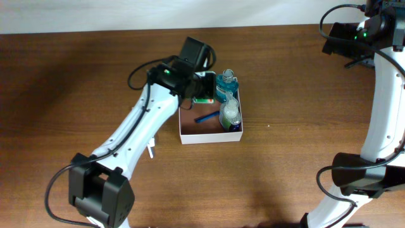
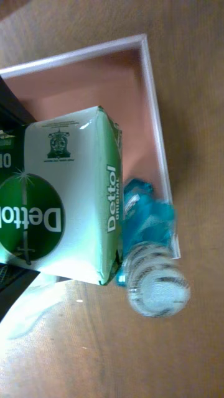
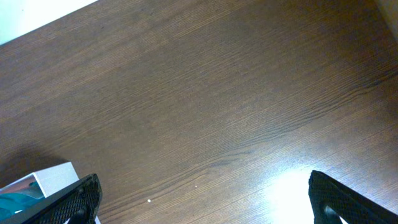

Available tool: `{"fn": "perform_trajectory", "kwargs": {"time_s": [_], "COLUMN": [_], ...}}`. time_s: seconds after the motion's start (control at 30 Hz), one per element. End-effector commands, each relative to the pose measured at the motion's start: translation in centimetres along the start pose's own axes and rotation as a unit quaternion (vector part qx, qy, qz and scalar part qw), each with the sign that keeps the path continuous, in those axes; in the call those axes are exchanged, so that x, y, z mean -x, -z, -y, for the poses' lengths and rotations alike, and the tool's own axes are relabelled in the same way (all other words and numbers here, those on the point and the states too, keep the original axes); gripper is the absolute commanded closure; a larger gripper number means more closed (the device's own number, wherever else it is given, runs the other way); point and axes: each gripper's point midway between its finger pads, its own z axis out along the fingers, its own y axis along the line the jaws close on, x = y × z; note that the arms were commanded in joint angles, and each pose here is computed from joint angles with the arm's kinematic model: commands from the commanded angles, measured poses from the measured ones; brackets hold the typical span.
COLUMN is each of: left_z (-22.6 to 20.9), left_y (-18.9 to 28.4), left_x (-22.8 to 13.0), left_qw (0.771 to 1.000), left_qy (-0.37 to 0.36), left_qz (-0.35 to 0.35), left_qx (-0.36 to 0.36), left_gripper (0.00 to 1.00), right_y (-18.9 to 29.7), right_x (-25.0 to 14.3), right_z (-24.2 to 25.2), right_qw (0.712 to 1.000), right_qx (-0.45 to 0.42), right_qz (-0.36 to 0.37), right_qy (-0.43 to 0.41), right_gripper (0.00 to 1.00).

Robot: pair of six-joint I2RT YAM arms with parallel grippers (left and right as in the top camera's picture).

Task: Pack container
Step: 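Carry the Dettol soap into the box and release it, then move the left gripper back over the toothbrush and toothpaste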

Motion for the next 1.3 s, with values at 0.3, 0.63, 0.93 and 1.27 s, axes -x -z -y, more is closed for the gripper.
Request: {"fn": "perform_trajectory", "kwargs": {"time_s": [0.3,0.63,0.93,1.27], "left_z": [-6.6,-17.7,-22.0,-22.5], "left_y": [2.0,4.6,0.5,-3.7], "left_x": [2.6,-2.2,-8.8,-13.8], "left_qw": [0.997,0.974,0.942,0.930], "left_qy": [0.061,0.183,0.243,0.292], "left_qz": [0.013,-0.074,-0.123,-0.139], "left_qx": [0.035,0.115,0.197,0.175], "left_gripper": [0.33,0.34,0.29,0.37], "right_y": [0.1,0.1,0.1,0.1], "right_x": [0.2,0.2,0.2,0.2], "right_z": [0.2,0.2,0.2,0.2], "right_qw": [1.000,1.000,1.000,1.000], "right_qx": [0.000,0.001,0.001,0.001], "right_qz": [0.004,0.004,0.004,0.004], "right_qy": [-0.004,-0.004,-0.004,-0.004], "right_gripper": [0.01,0.01,0.01,0.01]}}
